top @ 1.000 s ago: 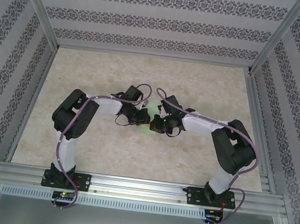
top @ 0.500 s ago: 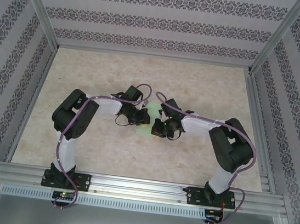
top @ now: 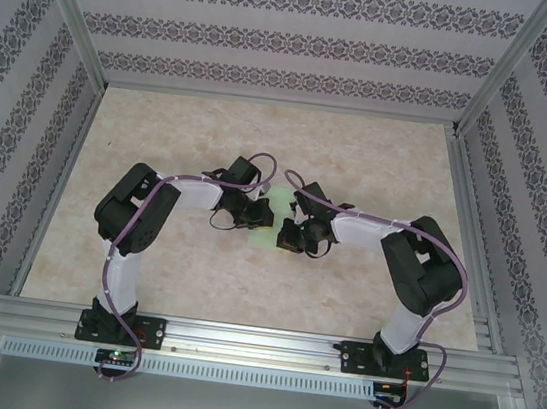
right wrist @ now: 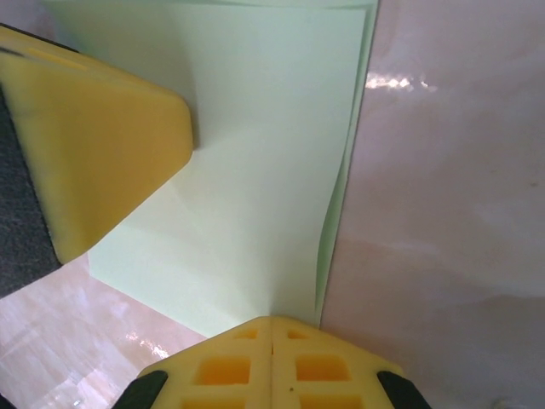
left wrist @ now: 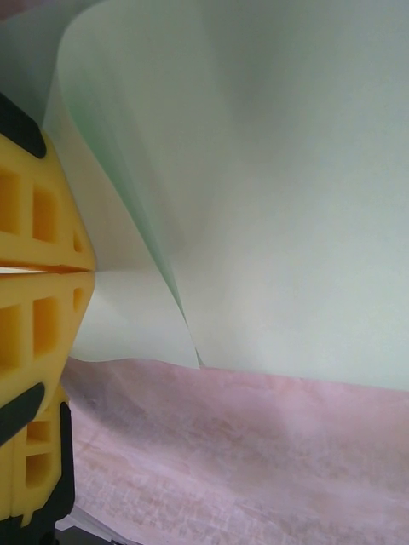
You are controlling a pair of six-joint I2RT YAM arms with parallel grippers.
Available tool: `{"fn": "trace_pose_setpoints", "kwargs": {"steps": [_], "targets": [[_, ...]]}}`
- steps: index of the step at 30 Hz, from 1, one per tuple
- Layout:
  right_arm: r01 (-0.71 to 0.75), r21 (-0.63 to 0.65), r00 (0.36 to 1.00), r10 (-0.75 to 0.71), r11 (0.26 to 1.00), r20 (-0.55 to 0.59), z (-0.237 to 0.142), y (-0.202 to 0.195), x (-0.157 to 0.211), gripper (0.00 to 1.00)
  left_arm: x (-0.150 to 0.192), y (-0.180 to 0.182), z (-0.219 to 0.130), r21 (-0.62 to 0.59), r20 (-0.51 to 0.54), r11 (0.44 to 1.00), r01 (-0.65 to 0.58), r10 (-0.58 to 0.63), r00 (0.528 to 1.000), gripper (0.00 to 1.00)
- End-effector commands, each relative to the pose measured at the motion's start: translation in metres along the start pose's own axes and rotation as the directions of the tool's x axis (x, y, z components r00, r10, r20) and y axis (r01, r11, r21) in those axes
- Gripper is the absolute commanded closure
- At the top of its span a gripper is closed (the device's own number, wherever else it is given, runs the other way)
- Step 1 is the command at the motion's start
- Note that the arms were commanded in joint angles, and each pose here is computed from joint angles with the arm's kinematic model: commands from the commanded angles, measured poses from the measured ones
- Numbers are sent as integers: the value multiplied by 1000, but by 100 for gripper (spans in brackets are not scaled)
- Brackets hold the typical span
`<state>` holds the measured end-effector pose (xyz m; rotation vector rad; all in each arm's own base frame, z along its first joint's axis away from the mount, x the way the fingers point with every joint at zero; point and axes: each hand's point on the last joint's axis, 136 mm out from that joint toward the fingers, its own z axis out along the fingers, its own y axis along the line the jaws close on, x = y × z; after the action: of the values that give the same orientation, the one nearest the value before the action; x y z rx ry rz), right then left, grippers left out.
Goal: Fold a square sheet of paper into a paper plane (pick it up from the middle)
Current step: Fold the triangle a second time at the center of the table.
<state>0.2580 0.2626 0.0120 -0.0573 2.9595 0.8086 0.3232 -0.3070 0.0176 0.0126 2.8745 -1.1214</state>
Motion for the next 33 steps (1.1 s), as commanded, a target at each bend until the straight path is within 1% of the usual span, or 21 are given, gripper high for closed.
{"fn": "trace_pose_setpoints", "kwargs": {"steps": [1,6,9,17,20,25,27,29,33], "targets": [[-24,99,996,32,995,-84,-1,-31,34,95,25,41,6,-148,-43,986,74,-81,996,89],[15,-21,1000,-14,1000,21,-22,4,9,95,25,38,6,-136,-43,988,72,-79,996,89],[32,-59,998,-28,998,63,-28,17,-3,94,24,38,5,-134,-41,988,72,-78,996,89],[24,-61,998,-21,998,55,-10,21,-16,95,24,37,6,-130,-41,989,73,-79,996,89],[15,-48,999,-13,999,40,-5,15,-13,95,23,35,5,-124,-39,990,70,-75,996,89],[-9,17,1000,9,1000,3,3,-5,0,95,20,30,5,-110,-39,992,54,-59,998,88],[-21,47,1000,22,999,-18,7,-16,8,95,17,26,2,-103,-33,994,19,-22,999,88],[-35,77,999,38,996,-36,9,-26,15,95,11,20,-2,-91,-11,995,-40,40,999,88],[-61,146,994,73,987,-83,14,-51,35,95,2,18,-9,-97,24,985,-141,144,989,88]]}}
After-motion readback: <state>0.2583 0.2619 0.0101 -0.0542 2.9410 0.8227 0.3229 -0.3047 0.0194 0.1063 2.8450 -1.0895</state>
